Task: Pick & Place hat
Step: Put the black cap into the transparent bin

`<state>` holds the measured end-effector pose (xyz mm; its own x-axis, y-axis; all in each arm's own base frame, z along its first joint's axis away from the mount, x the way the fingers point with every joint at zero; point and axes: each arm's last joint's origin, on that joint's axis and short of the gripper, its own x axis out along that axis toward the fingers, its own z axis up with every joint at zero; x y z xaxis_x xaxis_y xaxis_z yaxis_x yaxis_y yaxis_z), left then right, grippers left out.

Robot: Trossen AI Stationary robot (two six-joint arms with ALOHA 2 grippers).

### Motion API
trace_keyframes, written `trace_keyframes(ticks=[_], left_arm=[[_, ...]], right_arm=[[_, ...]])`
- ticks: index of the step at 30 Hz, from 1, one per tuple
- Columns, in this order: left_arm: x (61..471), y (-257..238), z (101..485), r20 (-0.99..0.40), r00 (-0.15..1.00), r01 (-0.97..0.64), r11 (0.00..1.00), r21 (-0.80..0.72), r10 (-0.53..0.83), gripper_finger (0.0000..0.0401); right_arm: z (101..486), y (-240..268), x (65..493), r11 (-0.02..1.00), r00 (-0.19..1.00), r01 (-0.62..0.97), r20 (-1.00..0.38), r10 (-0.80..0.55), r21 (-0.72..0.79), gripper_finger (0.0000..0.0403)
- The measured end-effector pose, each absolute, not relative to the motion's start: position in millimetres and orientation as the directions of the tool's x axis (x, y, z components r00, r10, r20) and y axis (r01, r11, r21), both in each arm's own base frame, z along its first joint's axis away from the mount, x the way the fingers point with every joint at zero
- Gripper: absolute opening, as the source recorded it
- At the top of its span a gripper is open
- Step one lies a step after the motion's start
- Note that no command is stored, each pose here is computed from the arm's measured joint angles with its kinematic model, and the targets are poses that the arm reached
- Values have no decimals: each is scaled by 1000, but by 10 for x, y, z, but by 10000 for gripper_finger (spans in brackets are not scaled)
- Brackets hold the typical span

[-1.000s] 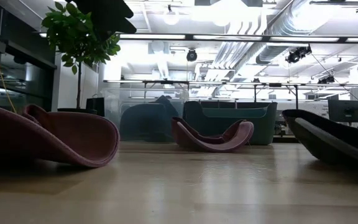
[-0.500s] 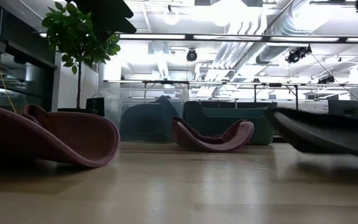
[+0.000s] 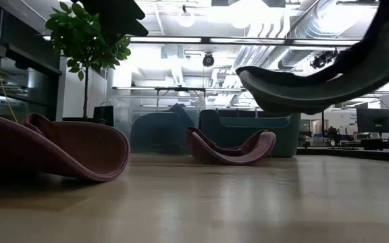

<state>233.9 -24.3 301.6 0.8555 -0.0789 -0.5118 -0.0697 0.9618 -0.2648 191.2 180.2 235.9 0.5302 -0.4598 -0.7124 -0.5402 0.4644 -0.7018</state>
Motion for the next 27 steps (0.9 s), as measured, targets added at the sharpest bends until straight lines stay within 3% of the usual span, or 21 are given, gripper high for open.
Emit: trace_keyframes(ticks=[10,21,27], left_arm=[[2339,-243,3016,-512,855,-70,962,-265,-79,147],[2339,-243,3016,-512,855,-70,962,-265,-79,147],[2339,-243,3016,-512,855,-70,962,-265,-79,147]], right_arm=[[2367,1765,2057,373,560,-594,-699,-444,-713,10],[2437,1646,2317,438,620,-450,-626,-474,-778,10],[2586,1611,2431,547,648,-284,-578,-495,-787,10]])
